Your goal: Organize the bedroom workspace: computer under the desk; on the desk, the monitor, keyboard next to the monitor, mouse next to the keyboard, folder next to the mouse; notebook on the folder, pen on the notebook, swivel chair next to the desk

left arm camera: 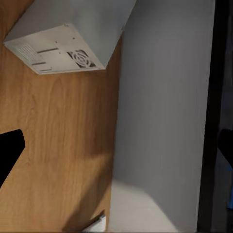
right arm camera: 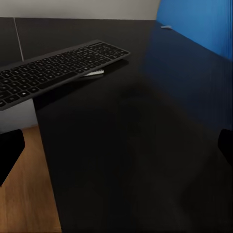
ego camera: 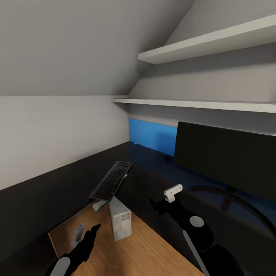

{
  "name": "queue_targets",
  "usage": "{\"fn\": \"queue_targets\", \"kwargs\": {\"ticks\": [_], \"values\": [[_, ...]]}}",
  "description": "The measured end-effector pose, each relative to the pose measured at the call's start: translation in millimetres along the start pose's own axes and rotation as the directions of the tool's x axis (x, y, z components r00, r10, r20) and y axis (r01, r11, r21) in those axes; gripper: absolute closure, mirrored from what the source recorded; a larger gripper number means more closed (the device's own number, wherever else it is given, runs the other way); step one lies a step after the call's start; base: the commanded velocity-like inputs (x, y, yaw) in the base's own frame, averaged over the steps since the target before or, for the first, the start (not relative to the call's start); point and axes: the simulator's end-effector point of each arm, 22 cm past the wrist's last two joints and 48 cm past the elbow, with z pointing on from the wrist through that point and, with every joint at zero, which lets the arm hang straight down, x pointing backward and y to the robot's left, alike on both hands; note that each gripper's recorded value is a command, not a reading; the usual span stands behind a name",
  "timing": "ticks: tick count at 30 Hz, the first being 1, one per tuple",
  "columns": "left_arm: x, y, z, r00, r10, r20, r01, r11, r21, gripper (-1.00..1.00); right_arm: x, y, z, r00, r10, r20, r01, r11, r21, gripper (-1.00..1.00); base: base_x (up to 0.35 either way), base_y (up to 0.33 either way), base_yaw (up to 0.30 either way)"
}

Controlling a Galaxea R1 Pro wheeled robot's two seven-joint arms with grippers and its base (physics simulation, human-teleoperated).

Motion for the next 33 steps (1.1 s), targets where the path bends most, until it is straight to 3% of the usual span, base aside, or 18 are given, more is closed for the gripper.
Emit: {"fn": "queue_targets", "kwargs": {"ticks": [3, 5, 12, 20, 33], "values": [[-5.4, -21.0, -0.8, 0.999, -0.029, 0.041, 0.028, 0.999, 0.042, -1.0, 0.0, -0.1, 0.0, 1.0, 0.0, 0.0, 0.0, 1.0, 0.0, -1.0, 0.0, 0.0, -0.086], [-17.8, -40.0, -4.4, 0.994, -0.049, 0.099, 0.042, 0.996, 0.08, -1.0, 0.0, 0.3, 0.1, 1.0, 0.0, 0.0, 0.0, 1.0, -0.001, -1.0, 0.0, 0.0, -0.037], [-54.1, -67.2, -23.8, 0.955, -0.124, 0.271, 0.083, 0.984, 0.156, -1.0, -0.3, 3.1, 0.2, 1.0, -0.004, 0.001, 0.004, 1.0, -0.006, -1.0, 0.0, 0.0, -0.012], [-56.7, -67.4, -26.4, 0.944, -0.141, 0.299, 0.097, 0.983, 0.155, -1.0, -0.5, 3.6, 0.3, 1.0, -0.01, 0.002, 0.01, 1.0, -0.005, -1.0, 0.0, 0.0, -0.001], [-47.7, -64.9, -21.4, 0.952, -0.123, 0.28, 0.083, 0.985, 0.151, -1.0, -1.3, 3.2, 0.0, 1.0, -0.014, 0.005, 0.014, 1.0, -0.002, -1.0, 0.089, 0.0, 0.0]]}}
